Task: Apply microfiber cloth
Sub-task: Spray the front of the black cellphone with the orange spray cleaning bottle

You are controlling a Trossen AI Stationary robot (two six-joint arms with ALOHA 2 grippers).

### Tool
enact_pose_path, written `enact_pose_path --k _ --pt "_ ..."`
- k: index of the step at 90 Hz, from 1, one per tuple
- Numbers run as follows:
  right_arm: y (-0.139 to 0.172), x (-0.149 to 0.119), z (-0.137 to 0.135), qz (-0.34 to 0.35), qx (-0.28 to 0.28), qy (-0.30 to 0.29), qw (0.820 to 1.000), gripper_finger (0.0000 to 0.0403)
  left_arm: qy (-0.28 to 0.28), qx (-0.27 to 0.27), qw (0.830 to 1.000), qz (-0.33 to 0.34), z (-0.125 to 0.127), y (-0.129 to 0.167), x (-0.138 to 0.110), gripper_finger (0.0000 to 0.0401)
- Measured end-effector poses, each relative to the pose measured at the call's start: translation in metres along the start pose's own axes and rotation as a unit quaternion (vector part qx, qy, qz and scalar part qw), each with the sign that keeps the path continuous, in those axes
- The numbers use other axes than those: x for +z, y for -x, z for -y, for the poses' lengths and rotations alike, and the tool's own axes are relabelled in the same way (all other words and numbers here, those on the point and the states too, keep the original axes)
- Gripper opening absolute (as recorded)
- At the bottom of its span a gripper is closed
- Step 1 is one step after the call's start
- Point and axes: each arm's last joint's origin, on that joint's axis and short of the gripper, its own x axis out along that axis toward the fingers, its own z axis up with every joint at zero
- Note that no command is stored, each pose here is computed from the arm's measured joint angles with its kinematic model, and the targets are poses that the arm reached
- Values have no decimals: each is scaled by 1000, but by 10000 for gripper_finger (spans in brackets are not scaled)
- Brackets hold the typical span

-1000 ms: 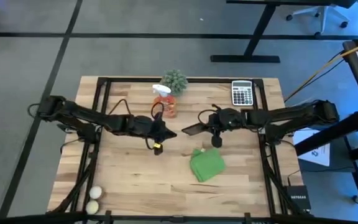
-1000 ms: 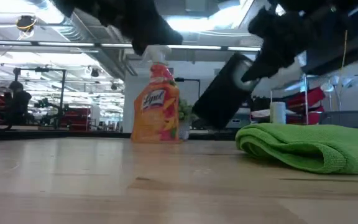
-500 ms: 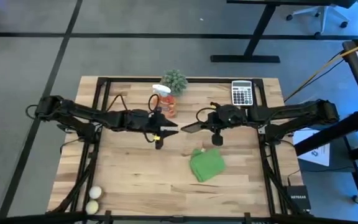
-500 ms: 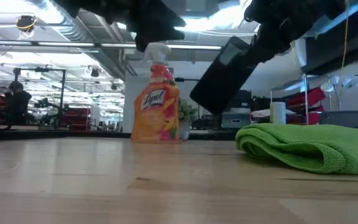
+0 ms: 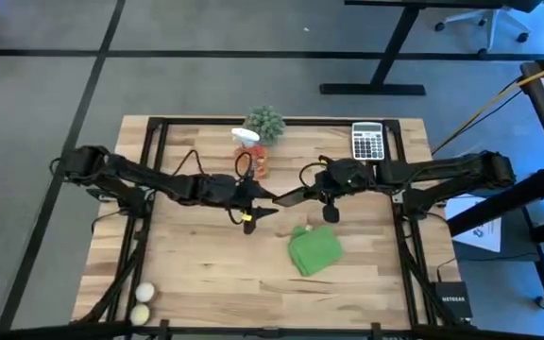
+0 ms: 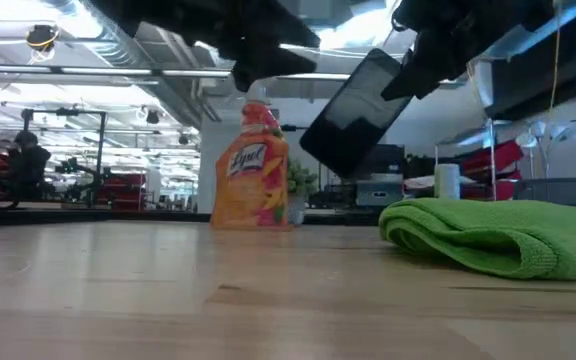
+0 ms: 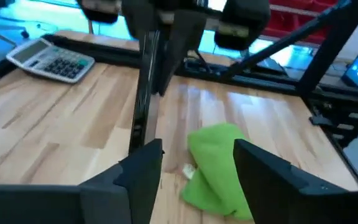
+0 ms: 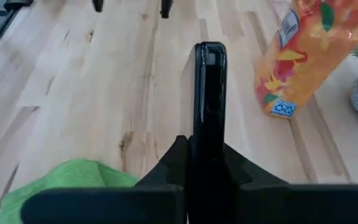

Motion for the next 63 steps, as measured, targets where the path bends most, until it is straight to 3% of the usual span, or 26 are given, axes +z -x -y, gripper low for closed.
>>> enact_pose_path --k 36,63 --pt "0 0 0 1 3 0 1000 12 -23 -25 999 -35 5 -31 3 183" --pt "0 -3 0 -15 3 0 1000 12 -33 -13 998 -42 0 -34 5 176"
